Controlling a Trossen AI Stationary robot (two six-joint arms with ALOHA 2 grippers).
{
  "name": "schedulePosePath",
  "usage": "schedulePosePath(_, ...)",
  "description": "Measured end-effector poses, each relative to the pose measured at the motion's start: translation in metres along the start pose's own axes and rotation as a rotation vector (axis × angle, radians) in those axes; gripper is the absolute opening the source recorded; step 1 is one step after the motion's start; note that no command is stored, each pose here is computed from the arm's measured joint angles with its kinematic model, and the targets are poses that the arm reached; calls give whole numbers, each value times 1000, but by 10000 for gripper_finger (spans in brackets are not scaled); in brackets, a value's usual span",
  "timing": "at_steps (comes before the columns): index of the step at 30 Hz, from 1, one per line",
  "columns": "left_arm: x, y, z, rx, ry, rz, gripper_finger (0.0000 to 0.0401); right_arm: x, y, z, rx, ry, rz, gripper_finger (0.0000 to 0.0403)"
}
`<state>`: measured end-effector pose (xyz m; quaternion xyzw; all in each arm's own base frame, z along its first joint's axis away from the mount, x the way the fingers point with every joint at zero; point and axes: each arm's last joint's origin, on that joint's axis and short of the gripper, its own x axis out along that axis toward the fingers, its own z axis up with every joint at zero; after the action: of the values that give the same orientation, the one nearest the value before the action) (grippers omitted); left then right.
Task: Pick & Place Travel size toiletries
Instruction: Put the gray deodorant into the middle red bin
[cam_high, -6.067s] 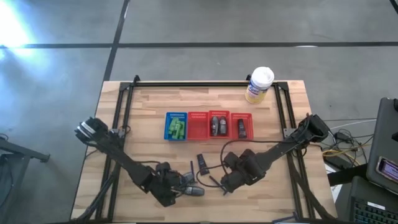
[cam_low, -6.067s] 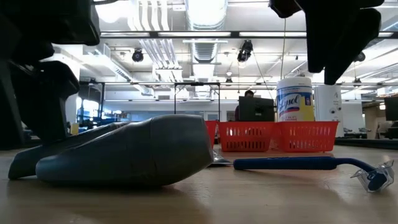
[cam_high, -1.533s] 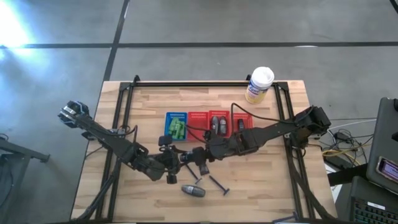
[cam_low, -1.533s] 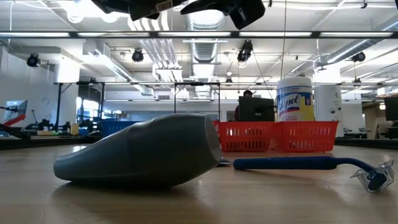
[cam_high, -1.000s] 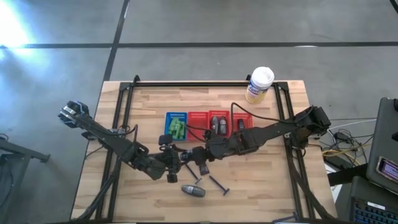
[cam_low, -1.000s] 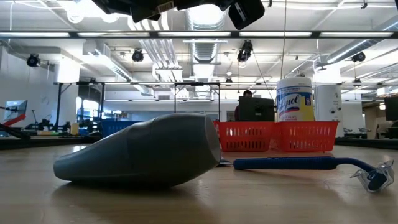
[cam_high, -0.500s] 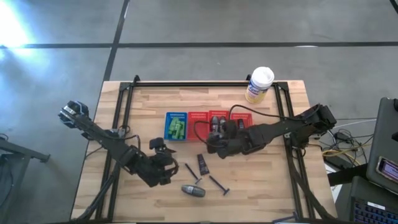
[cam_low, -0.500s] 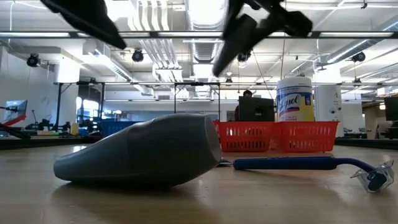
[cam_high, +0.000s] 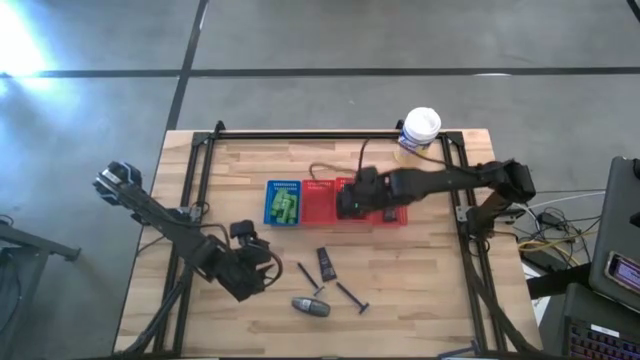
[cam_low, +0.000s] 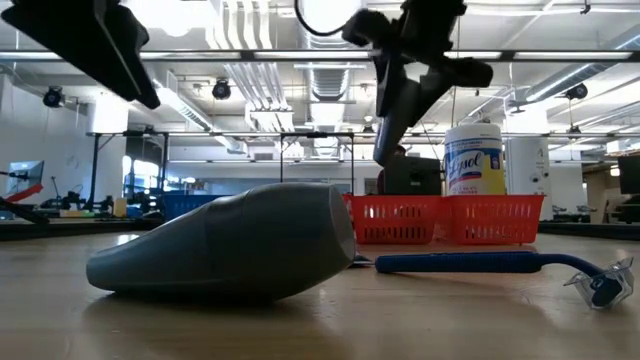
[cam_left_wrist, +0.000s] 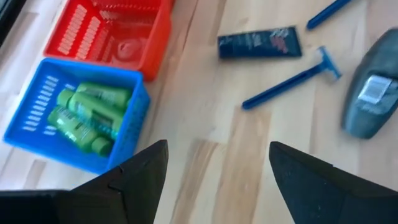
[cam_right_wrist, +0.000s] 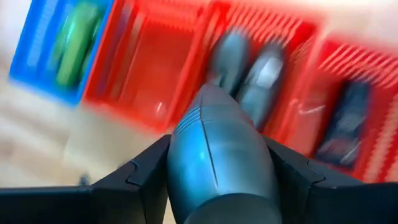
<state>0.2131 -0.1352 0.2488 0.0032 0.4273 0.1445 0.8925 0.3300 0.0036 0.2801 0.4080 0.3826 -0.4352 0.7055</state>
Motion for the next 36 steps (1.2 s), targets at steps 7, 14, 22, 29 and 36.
schedulePosePath(7, -1, 23, -20, -72, 0, 20, 280, 19, 1, 6, -18, -68, -68, 194)
schedulePosePath(14, -8, 51, -34, -181, -80, -63, 279, 39, 7, 9, -15, -11, -57, 194)
schedulePosePath(22, -10, 72, -40, -299, -140, -9, 278, 44, 11, 9, -6, -278, -131, 195)
schedulePosePath(29, -7, 80, -36, -309, -144, 22, 278, 85, 22, -13, -72, -338, -205, 200)
schedulePosePath(36, -6, 80, -36, -317, -123, 5, 278, 110, 25, -32, -124, -347, -265, 211)
